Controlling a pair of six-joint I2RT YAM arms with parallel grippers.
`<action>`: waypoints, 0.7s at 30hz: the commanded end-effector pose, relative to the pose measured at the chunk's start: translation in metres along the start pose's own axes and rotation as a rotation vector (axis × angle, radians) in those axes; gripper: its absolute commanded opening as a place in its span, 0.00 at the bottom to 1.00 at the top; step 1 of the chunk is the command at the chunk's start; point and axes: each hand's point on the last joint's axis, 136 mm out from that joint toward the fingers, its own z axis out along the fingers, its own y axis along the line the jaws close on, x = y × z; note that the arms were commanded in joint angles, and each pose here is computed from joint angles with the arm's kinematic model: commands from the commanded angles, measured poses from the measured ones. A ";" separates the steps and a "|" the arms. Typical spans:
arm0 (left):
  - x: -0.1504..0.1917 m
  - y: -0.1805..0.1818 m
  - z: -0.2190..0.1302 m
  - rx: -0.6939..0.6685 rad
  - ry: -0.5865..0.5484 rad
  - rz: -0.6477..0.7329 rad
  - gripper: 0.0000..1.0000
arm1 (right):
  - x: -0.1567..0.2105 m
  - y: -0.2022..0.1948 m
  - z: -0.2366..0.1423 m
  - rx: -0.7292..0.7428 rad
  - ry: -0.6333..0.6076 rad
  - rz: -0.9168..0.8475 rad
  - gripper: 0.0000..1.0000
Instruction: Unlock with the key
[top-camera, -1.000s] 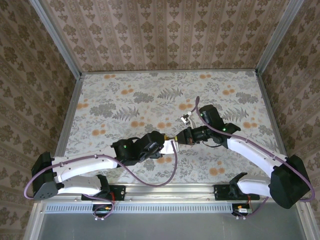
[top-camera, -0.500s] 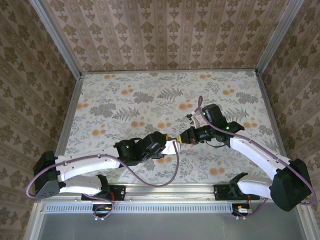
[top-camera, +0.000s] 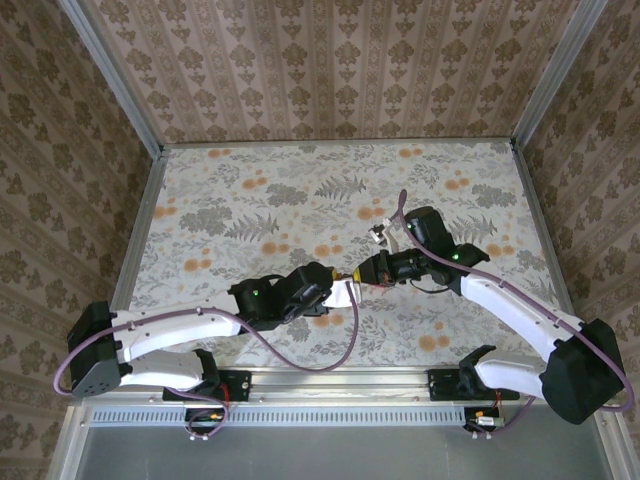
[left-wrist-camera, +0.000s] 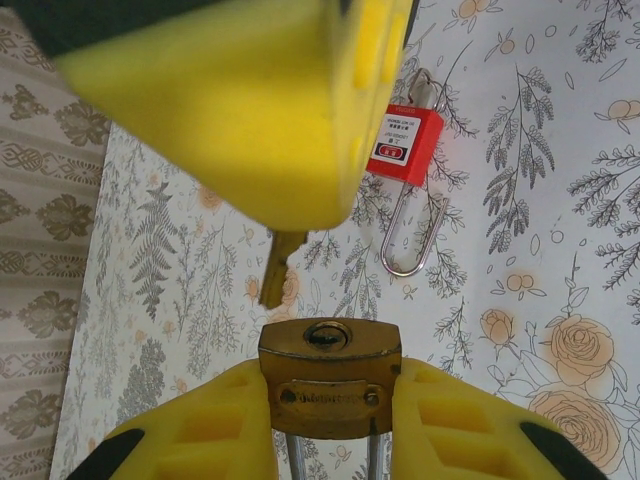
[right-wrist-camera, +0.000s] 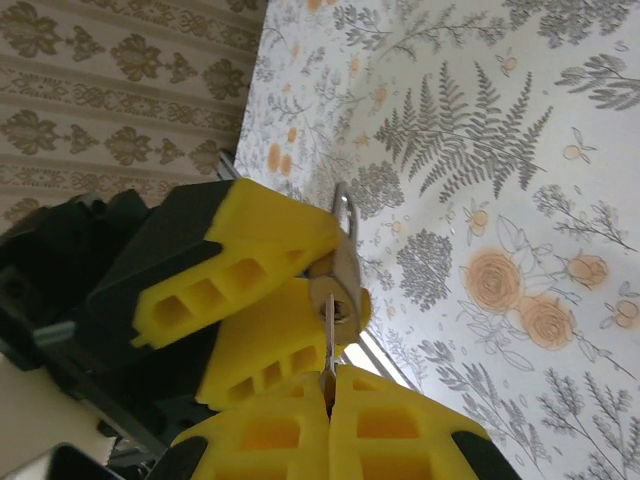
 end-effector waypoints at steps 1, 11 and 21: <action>-0.005 0.005 0.003 -0.014 -0.023 -0.015 0.26 | 0.006 0.010 0.003 -0.048 0.019 -0.003 0.00; -0.004 0.008 0.001 -0.021 -0.023 -0.020 0.26 | 0.013 0.000 0.009 -0.011 0.038 -0.001 0.00; -0.003 0.009 -0.001 -0.023 -0.021 -0.019 0.26 | 0.011 -0.006 0.006 0.005 0.030 0.002 0.00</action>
